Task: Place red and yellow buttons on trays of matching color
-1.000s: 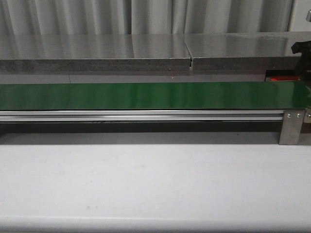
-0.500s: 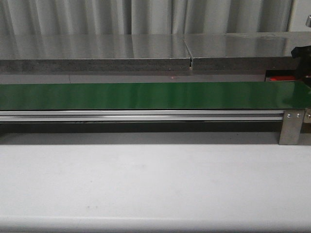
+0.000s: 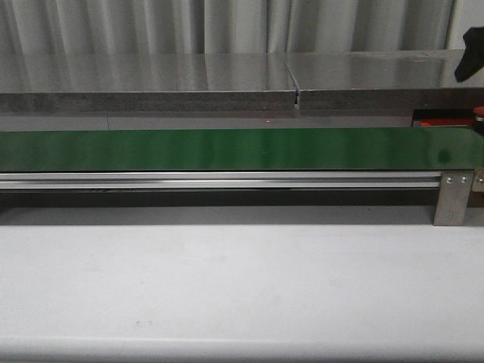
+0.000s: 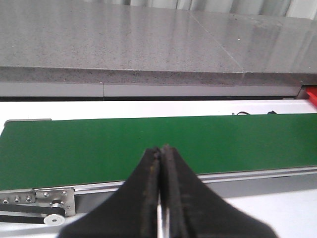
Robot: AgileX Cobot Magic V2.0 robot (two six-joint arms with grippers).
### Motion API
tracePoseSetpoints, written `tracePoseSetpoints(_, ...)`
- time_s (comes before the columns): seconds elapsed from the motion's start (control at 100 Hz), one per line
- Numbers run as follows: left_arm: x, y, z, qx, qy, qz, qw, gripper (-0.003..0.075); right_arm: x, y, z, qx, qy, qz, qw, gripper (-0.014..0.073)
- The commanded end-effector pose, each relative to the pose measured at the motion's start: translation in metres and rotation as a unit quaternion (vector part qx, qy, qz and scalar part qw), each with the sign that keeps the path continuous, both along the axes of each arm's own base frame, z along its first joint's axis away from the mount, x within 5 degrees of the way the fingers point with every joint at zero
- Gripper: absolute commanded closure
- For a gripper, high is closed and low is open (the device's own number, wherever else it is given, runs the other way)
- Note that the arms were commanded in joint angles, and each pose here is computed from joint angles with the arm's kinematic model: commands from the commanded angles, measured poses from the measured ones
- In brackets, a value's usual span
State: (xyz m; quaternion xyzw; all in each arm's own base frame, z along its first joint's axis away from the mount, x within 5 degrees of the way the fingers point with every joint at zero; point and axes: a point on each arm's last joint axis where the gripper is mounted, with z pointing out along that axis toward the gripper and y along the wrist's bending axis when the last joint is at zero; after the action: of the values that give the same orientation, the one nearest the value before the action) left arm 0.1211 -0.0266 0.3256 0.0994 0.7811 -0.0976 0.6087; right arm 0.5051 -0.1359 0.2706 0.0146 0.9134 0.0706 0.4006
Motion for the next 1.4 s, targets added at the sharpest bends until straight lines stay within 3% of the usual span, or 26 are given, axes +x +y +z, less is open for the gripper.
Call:
tracePoseSetpoints(0.0,0.001,0.002,0.014,-0.017,-0.037,0.015,0.999,0.0739,-0.025,0.010,0.081,-0.045,-0.072,0.006,0.996,-0.0018)
tracePoseSetpoints(0.3,0.001,0.002,0.014,-0.017,-0.037,0.015,0.999,0.0739,-0.072,0.071,0.171,-0.052,-0.136,0.046,0.988,-0.0018)
tracePoseSetpoints(0.38,0.001,0.002,0.014,-0.017,-0.037,0.015,0.999,0.0739,-0.088,0.092,0.190,-0.076,-0.143,0.057,0.985,-0.0018)
tracePoseSetpoints(0.54,0.001,0.002,0.014,-0.017,-0.037,0.015,0.999,0.0739,-0.119,0.127,0.217,-0.115,-0.141,0.062,0.981,-0.0018)
tracePoseSetpoints(0.71,0.001,0.002,0.014,-0.017,-0.037,0.015,0.999,0.0739,-0.153,0.149,0.229,-0.109,-0.150,0.080,0.979,-0.0018)
tracePoseSetpoints(0.99,0.001,0.002,0.014,-0.017,-0.037,0.015,0.999,0.0739,-0.219,0.149,0.204,-0.096,-0.178,0.058,0.978,-0.0018)
tracePoseSetpoints(1.39,0.001,0.002,0.014,-0.017,-0.037,0.015,0.999,0.0739,-0.340,0.145,0.120,-0.075,-0.187,0.031,0.979,-0.0018)
